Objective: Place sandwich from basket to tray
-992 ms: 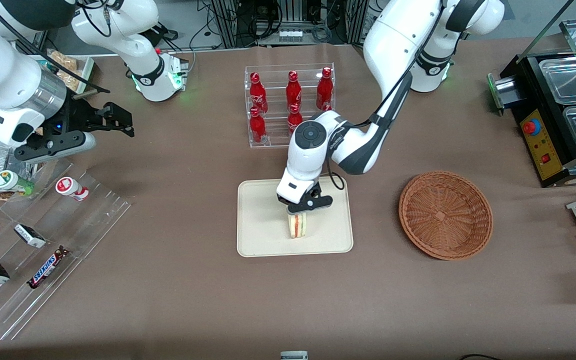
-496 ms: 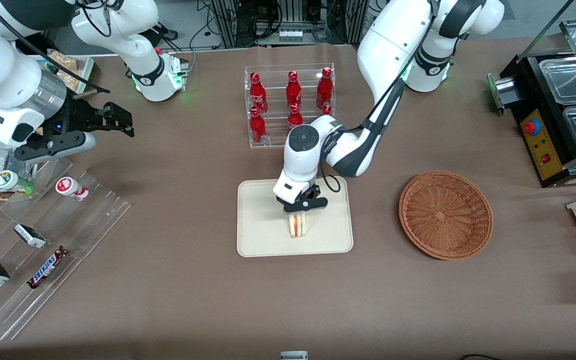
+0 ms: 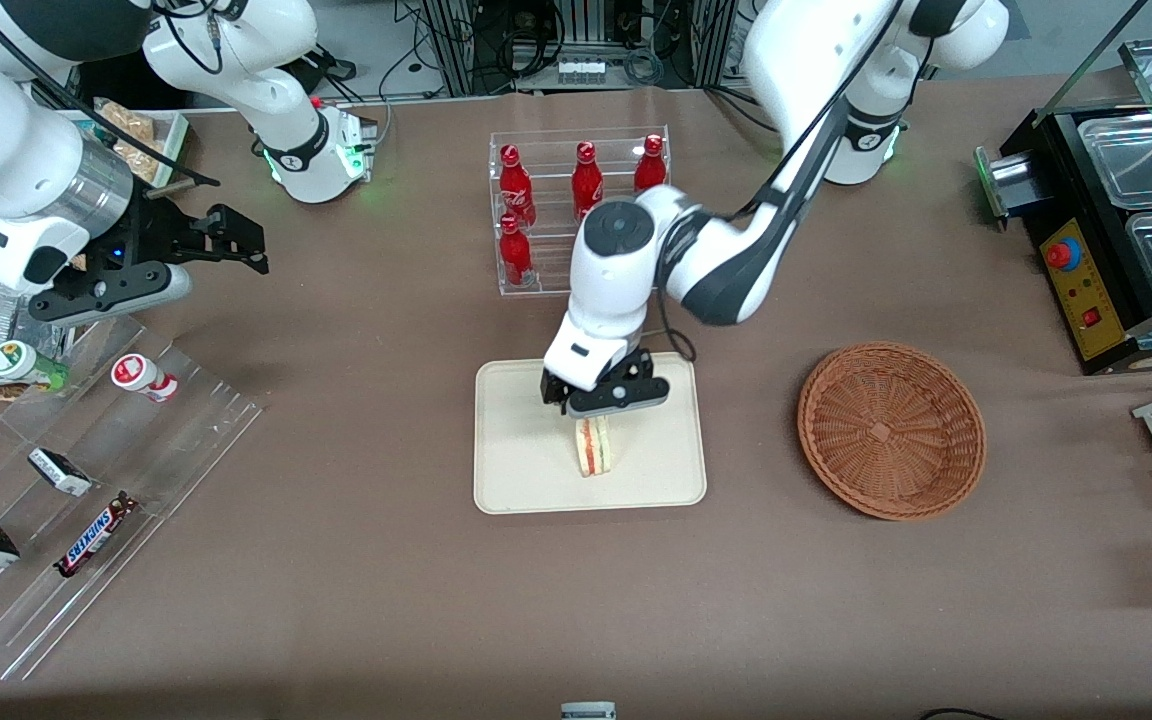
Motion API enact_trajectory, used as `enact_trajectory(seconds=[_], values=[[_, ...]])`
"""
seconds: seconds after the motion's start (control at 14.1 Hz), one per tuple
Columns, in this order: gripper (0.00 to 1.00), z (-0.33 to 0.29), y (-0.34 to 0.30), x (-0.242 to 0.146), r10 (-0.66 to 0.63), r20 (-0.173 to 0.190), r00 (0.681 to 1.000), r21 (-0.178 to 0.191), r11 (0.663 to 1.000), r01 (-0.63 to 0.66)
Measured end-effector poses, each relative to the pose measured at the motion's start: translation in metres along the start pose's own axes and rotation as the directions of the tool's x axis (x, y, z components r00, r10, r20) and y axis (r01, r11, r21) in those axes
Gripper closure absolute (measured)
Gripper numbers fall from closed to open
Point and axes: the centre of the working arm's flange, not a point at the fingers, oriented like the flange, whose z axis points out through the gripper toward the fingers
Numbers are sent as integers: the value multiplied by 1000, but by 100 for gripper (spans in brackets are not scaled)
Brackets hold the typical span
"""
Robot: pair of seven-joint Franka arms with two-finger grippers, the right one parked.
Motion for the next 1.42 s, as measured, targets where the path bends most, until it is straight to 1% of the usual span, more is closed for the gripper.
enact_trajectory(seconds=[0.21, 0.35, 0.5, 0.57, 0.64, 0.71, 0.85, 0.92, 1.13, 1.42], values=[[0, -44, -37, 33, -36, 17, 999, 58, 998, 34], [0, -59, -63, 52, -50, 51, 997, 105, 993, 45], [0, -71, -107, 87, -87, 91, 992, 128, 989, 75], [0, -78, -133, 106, -86, 101, 991, 136, 988, 72], [0, -87, -161, 123, -82, 115, 990, 139, 988, 66], [0, -95, -187, 136, -78, 131, 988, 134, 989, 61], [0, -113, -228, 152, -63, 159, 985, 134, 990, 42], [0, -123, -241, 155, -57, 170, 984, 133, 990, 34], [0, -151, -260, 155, -62, 187, 980, 126, 991, 39], [0, -180, -279, 154, -83, 198, 977, 113, 992, 61]])
